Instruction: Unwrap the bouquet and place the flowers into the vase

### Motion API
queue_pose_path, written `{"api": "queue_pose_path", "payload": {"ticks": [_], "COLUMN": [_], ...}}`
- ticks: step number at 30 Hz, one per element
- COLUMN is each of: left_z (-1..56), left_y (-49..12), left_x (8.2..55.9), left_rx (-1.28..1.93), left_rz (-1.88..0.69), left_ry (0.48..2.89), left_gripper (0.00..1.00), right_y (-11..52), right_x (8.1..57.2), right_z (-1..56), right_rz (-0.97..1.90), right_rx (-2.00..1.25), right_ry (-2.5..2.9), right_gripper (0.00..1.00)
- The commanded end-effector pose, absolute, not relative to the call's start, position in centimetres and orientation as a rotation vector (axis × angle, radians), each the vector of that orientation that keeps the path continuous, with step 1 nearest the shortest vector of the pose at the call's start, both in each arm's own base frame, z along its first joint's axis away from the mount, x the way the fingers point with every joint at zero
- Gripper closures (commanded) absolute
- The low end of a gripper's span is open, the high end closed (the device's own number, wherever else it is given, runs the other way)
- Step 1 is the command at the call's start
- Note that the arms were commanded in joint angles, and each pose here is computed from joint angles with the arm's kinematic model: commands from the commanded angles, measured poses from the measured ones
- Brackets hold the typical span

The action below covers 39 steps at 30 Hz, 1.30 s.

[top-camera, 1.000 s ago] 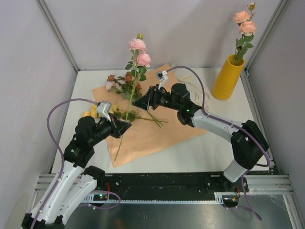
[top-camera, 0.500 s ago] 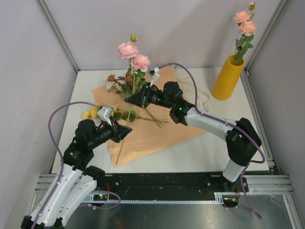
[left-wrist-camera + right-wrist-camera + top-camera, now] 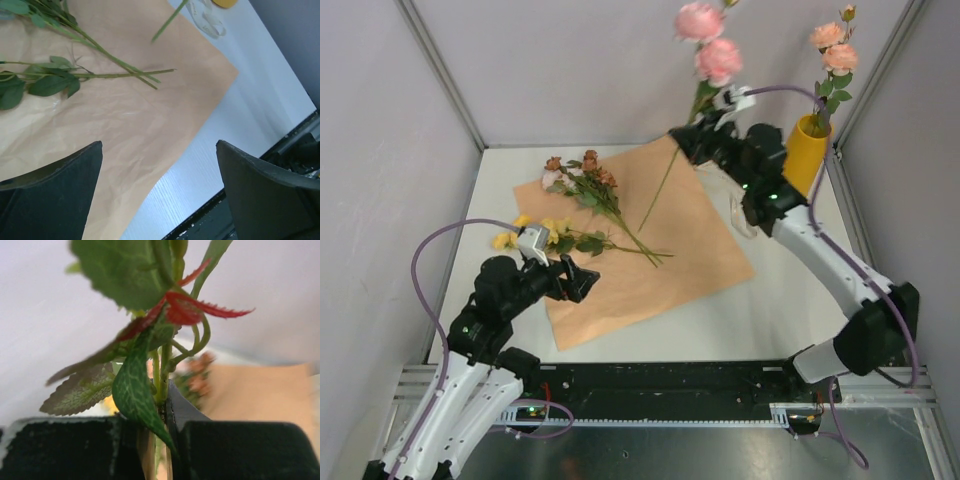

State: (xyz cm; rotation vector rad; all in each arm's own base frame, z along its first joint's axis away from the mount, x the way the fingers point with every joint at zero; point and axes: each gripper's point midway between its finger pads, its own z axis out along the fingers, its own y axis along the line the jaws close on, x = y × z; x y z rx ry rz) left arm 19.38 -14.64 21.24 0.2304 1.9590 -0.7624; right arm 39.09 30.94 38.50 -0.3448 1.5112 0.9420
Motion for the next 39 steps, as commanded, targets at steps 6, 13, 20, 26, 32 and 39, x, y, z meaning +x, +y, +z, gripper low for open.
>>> {"api": "queue_pose_path", "payload": {"ticks": [6,13,20,26,32,39], "left_z": [24.1,24.2,24.5,24.7,24.6,24.7], "left_y": [-12.3,-12.5,-12.4,-12.2,-12.2,-12.1], "left_x": [20.0,19.8,19.7,19.7,19.7,19.7], "left_rx": [0.157,0.165,0.163,0.157,0.155,0.152], "left_rz": [-0.632,-0.651,-0.644,-0.639,-0.636,-0.635], "left_ry": [1.854,1.852,1.838,1.828,1.829,1.828], "left_gripper": [0.00,0.00,0.00,0.00,0.00,0.00], "right_y": [12.6,3.0,-1.5,-2.3,-3.1,-3.1], "right_x": [40.9,42.6,45.0,47.1,47.7,46.4], "right_z": [54.7,60.8,61.6,59.0,57.6,59.1], "right_rz": [0.185,-0.054,-0.142,-0.177,-0.236,-0.249], "right_rx": [-0.194,-0.042,0.033,0.044,0.041,0.028], "right_ry": [1.130,0.976,0.968,1.046,1.101,1.104], "right_gripper": [1.00,1.00,1.00,1.00,1.00,1.00]}}
